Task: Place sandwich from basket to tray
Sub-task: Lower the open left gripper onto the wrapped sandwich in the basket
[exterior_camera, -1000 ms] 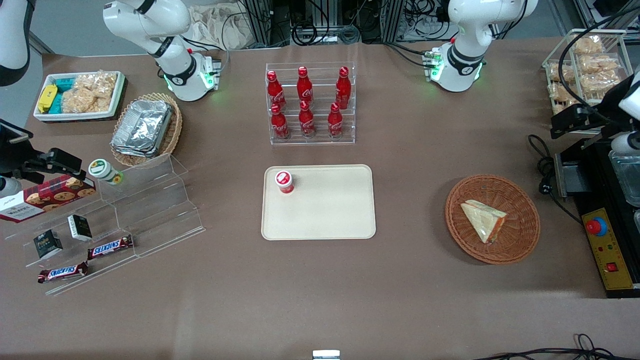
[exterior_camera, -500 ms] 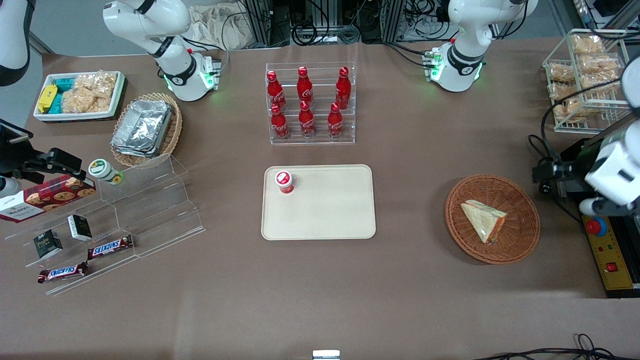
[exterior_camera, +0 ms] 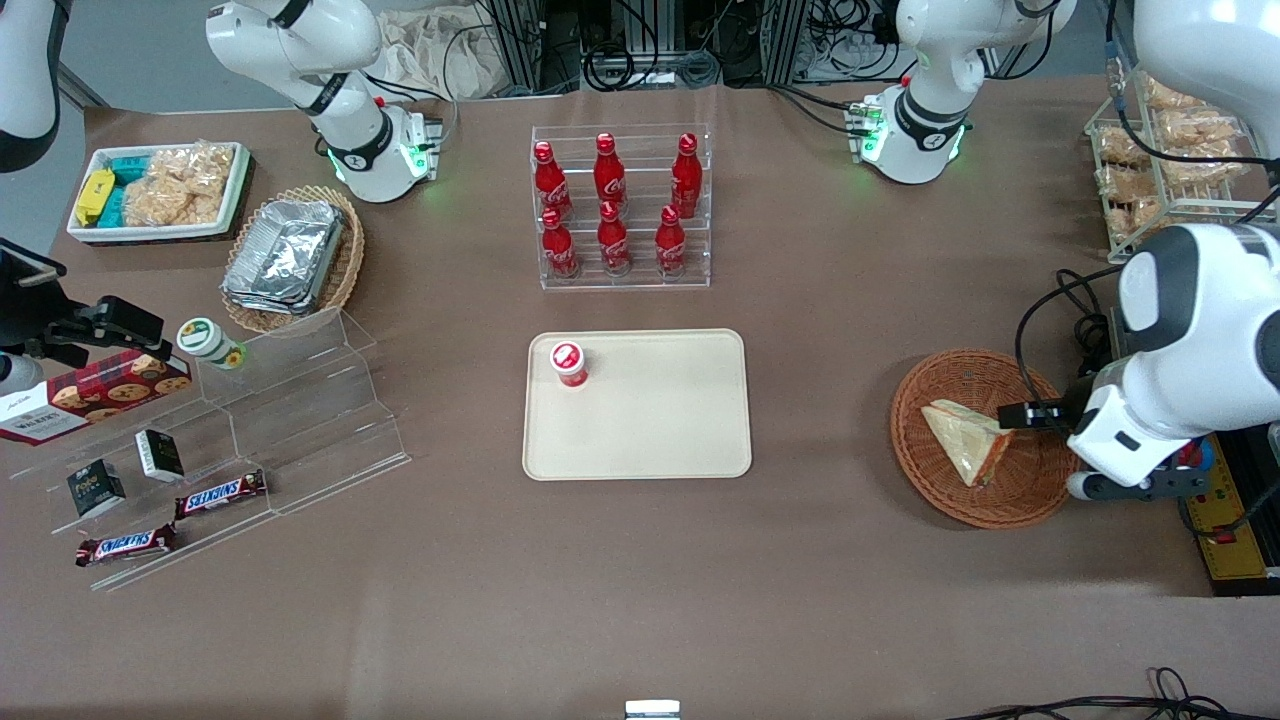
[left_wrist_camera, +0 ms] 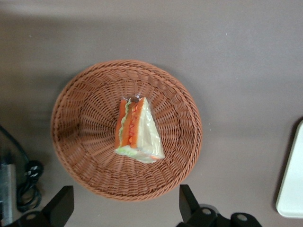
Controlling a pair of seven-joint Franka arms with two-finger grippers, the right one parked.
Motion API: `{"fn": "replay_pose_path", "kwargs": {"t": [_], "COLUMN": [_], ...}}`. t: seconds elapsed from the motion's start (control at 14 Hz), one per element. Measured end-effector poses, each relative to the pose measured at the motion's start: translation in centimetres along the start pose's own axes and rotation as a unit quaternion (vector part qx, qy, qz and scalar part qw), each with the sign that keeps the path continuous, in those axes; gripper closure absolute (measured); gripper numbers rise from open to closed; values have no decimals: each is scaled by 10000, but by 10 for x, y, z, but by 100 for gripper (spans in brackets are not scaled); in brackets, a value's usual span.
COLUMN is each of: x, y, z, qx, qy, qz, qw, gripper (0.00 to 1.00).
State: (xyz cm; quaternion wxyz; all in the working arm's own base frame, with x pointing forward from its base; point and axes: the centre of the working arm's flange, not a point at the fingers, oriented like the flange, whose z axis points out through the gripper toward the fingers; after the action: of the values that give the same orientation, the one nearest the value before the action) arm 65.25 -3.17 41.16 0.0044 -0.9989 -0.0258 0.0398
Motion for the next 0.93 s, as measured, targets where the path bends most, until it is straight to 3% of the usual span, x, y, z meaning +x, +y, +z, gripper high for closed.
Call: {"fn": "replay_pose_path", "kwargs": {"t": [0.21,0.5,0.79,0.93], "x": [-4,-14,-15,-13], "y": [3,-3,-20,-31], "z": [47,84,103,118], "qx": [-45,-86,-434,-522], "qy": [227,246,170,227], "qz": [5,-307,-1081,-1264], "qw": [9997,9992,9930,9903], "gripper": [0,0,0,0]}}
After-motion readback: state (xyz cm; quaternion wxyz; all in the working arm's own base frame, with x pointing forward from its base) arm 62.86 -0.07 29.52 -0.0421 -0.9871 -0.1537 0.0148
